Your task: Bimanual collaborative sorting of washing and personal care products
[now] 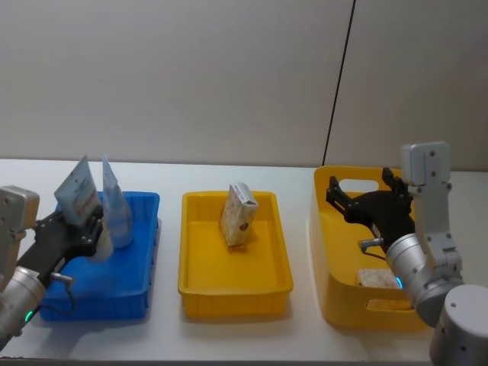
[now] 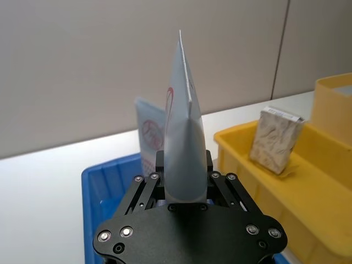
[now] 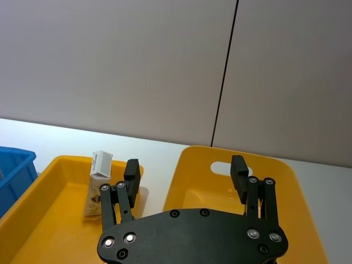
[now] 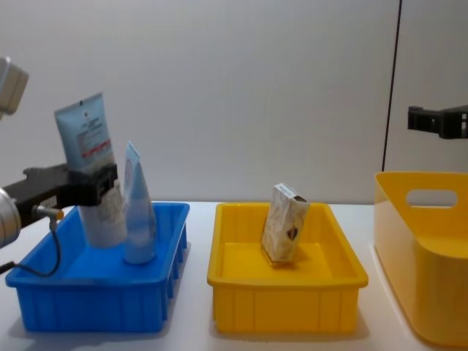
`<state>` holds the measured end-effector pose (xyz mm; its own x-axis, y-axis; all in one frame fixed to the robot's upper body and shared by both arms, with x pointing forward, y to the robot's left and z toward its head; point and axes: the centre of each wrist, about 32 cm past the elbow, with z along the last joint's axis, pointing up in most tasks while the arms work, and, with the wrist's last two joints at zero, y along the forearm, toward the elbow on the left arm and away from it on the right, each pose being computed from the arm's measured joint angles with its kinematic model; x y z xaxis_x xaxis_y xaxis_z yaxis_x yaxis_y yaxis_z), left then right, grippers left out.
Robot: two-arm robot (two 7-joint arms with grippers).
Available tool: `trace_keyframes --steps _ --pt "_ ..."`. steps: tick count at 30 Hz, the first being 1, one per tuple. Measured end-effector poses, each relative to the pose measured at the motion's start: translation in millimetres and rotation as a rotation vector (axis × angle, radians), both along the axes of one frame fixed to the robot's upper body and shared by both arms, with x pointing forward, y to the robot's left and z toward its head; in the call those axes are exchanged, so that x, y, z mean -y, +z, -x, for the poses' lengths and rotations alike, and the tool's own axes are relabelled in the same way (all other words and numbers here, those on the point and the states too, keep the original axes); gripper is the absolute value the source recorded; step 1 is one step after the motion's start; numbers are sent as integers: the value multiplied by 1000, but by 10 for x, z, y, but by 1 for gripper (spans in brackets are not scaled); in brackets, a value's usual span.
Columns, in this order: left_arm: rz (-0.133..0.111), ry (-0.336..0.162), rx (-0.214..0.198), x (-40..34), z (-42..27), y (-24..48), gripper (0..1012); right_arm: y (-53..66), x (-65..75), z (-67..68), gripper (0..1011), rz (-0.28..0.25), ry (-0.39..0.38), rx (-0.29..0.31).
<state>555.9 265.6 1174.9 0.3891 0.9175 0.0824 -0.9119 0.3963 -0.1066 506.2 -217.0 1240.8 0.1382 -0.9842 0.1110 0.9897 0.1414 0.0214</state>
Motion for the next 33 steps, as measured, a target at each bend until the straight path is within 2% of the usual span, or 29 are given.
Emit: trace_keyframes --steps 5,8,9,13,16,17,19,20,23,33 --pt "-7 -41 36 38 3 123 302 0 0 0 1004 0 0 0" --pt "-13 -79 68 85 1 242 302 0 0 0 1004 0 0 0" --pt "-13 -79 68 85 1 242 302 0 0 0 1004 0 0 0" --pt "-22 -127 99 153 -1 384 301 0 0 0 1004 0 0 0" --pt "-25 -150 111 186 -5 446 301 0 0 0 1004 0 0 0" --pt "-28 -168 119 215 -7 489 302 0 0 0 1004 0 0 0" --pt "-30 -185 123 243 -10 526 301 0 0 0 1004 0 0 0" --pt "-33 -203 130 279 -15 568 301 0 0 0 1004 0 0 0" --pt "-36 -236 135 344 -24 633 302 0 0 0 1004 0 0 0" --pt "-42 -342 140 616 -56 798 302 0 0 0 1004 0 0 0"
